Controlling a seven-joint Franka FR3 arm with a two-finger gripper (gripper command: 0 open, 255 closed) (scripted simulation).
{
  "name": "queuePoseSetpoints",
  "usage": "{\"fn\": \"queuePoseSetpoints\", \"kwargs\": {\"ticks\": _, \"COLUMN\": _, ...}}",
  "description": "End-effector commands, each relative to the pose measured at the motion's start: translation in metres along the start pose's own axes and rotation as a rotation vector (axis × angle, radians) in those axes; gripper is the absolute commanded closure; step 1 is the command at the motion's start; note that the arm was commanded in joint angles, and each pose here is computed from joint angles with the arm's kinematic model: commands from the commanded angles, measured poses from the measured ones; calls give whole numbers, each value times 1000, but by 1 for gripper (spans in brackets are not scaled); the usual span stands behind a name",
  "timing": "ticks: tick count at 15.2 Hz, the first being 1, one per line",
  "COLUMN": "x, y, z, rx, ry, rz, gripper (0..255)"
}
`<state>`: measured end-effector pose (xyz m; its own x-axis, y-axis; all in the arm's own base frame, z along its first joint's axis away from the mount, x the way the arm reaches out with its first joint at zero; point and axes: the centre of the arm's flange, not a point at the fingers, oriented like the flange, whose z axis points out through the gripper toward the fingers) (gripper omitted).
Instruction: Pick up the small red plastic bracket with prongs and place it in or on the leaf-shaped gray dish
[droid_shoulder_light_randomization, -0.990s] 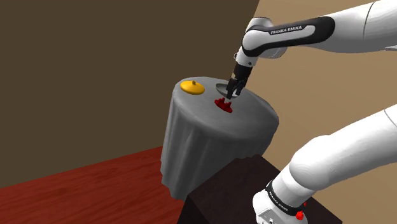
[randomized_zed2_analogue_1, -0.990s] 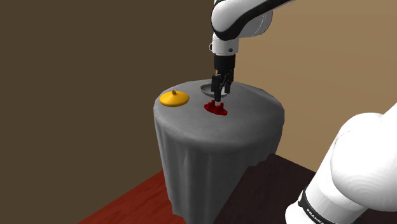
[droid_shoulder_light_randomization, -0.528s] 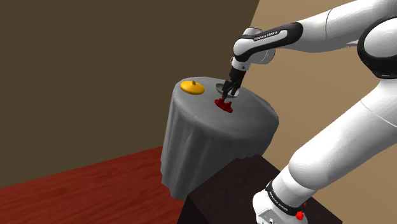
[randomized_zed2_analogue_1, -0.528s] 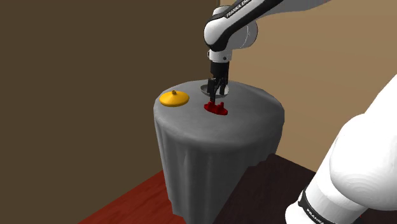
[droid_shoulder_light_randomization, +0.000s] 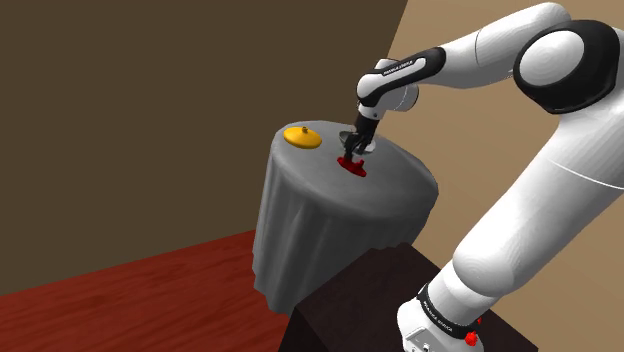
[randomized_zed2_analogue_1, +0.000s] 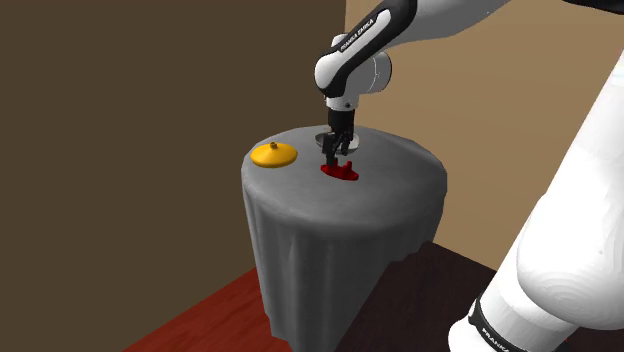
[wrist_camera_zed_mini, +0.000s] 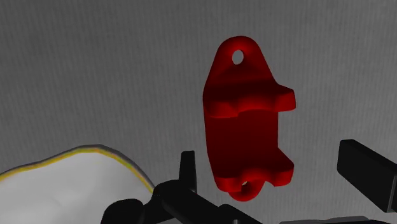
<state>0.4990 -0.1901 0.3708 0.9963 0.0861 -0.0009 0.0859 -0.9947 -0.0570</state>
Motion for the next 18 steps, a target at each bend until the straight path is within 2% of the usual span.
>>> {"fn": "queuePoseSetpoints", "kwargs": {"ticks": 1, "x": -1, "y": 1, "z": 11, "rx": 0, "ry": 1, "rz": 0, "gripper": 0}}
{"fn": "queuePoseSetpoints", "kwargs": {"ticks": 3, "x": -1, "y": 1, "z": 19, "rx": 0, "ry": 1, "rz": 0, "gripper": 0}}
{"fn": "queuePoseSetpoints", "kwargs": {"ticks": 10, "x": -1, "y": 1, "z": 19, "rx": 0, "ry": 1, "rz": 0, "gripper": 0}}
{"fn": "queuePoseSetpoints", "kwargs": {"ticks": 11, "x": -1, "y": 1, "z": 19, "rx": 0, "ry": 1, "rz": 0, "gripper": 255}}
{"fn": "queuePoseSetpoints", "kwargs": {"ticks": 18, "x": -1, "y": 1, "z": 19, "rx": 0, "ry": 1, "rz": 0, "gripper": 255}}
